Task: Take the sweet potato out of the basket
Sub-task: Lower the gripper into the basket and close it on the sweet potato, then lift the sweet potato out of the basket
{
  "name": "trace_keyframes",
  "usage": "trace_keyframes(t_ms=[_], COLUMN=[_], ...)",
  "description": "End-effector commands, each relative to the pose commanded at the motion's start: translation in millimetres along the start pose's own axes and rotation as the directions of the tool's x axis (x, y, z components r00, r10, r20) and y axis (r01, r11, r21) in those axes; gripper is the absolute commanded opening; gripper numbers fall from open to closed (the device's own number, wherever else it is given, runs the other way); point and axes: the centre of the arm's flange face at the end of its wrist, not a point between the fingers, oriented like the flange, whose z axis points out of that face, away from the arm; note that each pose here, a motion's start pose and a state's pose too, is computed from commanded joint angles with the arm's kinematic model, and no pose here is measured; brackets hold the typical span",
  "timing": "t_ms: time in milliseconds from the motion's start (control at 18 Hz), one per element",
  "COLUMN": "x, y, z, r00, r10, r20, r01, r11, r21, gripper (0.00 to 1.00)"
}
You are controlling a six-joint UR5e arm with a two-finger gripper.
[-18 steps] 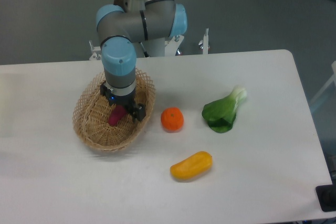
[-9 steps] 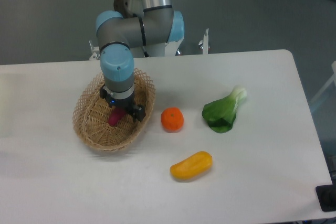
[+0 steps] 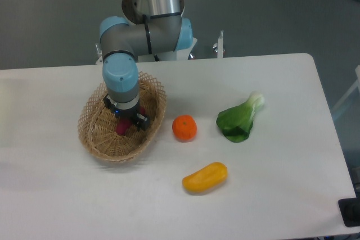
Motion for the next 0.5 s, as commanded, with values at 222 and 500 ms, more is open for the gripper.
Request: trace_keyframes(t_ms=[222,500], x=[-0.7,-2.8], y=[-1.3,-1.7], z=[-4.5,-23.1], r00=[1.000,1.000], r10=[0.002,0.001], r20=[0.004,0.019], r01=[-0.002,-0.002], r11=[1.000,1.000], r21=[0.007,0.026], gripper=[0.18,0.17])
